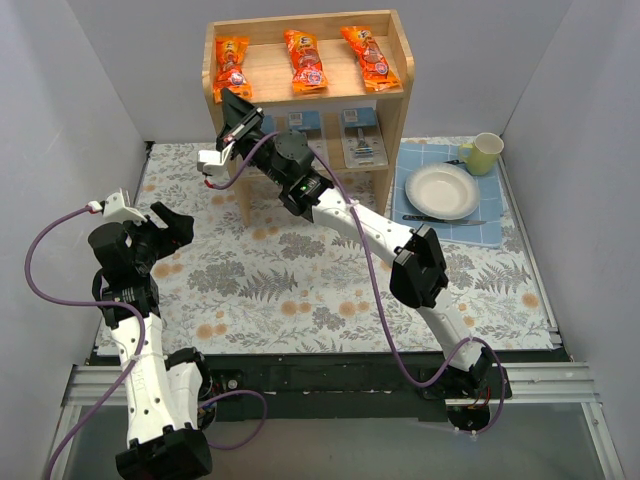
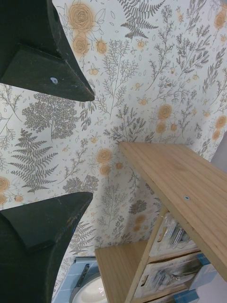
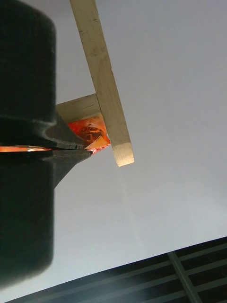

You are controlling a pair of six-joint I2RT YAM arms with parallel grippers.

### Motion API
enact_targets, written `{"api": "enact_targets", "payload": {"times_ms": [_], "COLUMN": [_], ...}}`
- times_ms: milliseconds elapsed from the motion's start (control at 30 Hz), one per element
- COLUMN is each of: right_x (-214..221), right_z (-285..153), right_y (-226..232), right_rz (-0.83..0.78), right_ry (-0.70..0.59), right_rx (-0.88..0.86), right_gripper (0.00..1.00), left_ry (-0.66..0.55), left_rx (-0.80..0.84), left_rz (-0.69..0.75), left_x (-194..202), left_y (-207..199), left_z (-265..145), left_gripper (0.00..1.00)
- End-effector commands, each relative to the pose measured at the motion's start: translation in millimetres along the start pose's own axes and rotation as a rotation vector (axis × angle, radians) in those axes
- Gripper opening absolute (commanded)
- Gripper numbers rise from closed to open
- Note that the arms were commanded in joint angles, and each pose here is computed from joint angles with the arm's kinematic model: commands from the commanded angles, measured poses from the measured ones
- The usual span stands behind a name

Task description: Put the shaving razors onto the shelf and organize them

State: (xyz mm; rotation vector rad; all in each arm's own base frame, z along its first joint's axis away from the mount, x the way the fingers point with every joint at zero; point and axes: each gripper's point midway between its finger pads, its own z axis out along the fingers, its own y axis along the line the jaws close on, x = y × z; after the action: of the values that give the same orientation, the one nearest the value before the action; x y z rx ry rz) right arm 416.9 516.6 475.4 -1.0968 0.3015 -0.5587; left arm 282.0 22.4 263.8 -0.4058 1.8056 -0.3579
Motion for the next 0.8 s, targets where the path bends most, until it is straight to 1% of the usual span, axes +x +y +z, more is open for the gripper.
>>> {"api": "enact_targets", "payload": {"times_ms": [0, 33, 100, 133, 167, 233, 433, 467, 500, 533, 567, 600, 633, 667, 700, 767], "right_x": [0.3, -0.6, -0.9, -0.9, 0.2, -0.3, -6.6, -7.2, -11.8, -12.9, -16.3, -20.4, -22.7, -31.6, -39.5, -47.1], "right_z": [1.7, 1.5, 1.6, 1.4, 1.2, 0.6, -2.7, -4.4, -6.8, -8.7, -11.7, -16.5, -20.1, -22.9, -31.1, -41.2], "right_y": [-25.7, -27.2, -27.7, -28.8, -30.7, -33.8, -43.8, -38.0, -49.7, -48.8, -37.4, -49.0, -48.4, -49.9, -44.4, -44.1], "right_rz": [0.008, 0.01, 0.007, 0.008, 0.007, 0.005, 0.004, 0.007, 0.011, 0.015, 0.025, 0.037, 0.045, 0.049, 0.058, 0.07], "right_ry": [-0.005, -0.007, -0.008, -0.008, -0.007, -0.009, -0.015, -0.014, -0.02, -0.022, -0.032, -0.04, -0.045, -0.088, -0.099, -0.096], "right_rx": [0.09, 0.098, 0.096, 0.098, 0.105, 0.116, 0.132, 0.118, 0.135, 0.128, 0.099, 0.103, 0.093, 0.088, 0.064, 0.068], "right_gripper": [0.02, 0.17, 0.35, 0.47, 0.51, 0.56, 0.6, 0.61, 0.61, 0.61, 0.62, 0.62, 0.64, 0.66, 0.68, 0.73], "left_ry": [-0.022, -0.023, -0.022, -0.023, -0.024, -0.026, -0.027, -0.028, -0.025, -0.029, -0.032, -0.031, -0.034, -0.036, -0.037, -0.041], "left_rx": [-0.008, -0.01, -0.012, -0.01, -0.012, -0.013, -0.007, -0.007, -0.005, -0.002, 0.0, 0.001, 0.005, 0.011, 0.015, 0.041], "left_rz": [0.022, 0.022, 0.021, 0.021, 0.021, 0.021, 0.02, 0.02, 0.017, 0.019, 0.018, 0.018, 0.018, 0.017, 0.016, 0.023], "left_x": [-7.4, -7.5, -7.1, -7.3, -7.7, -7.9, -8.0, -8.4, -7.3, -8.8, -9.5, -9.3, -10.7, -11.5, -11.8, -13.9], "left_y": [-0.8, -0.4, -0.1, -0.5, -0.4, -0.1, -1.4, -1.5, -1.6, -2.6, -2.8, -2.7, -3.9, -5.0, -5.5, -10.5], "left_z": [-6.0, -6.3, -7.2, -7.1, -7.3, -7.5, -8.2, -8.1, -7.7, -7.7, -7.6, -7.1, -7.1, -6.6, -6.3, -6.5], "left_gripper": [0.77, 0.77, 0.77, 0.77, 0.77, 0.77, 0.77, 0.77, 0.77, 0.77, 0.77, 0.77, 0.77, 0.77, 0.77, 0.79]}}
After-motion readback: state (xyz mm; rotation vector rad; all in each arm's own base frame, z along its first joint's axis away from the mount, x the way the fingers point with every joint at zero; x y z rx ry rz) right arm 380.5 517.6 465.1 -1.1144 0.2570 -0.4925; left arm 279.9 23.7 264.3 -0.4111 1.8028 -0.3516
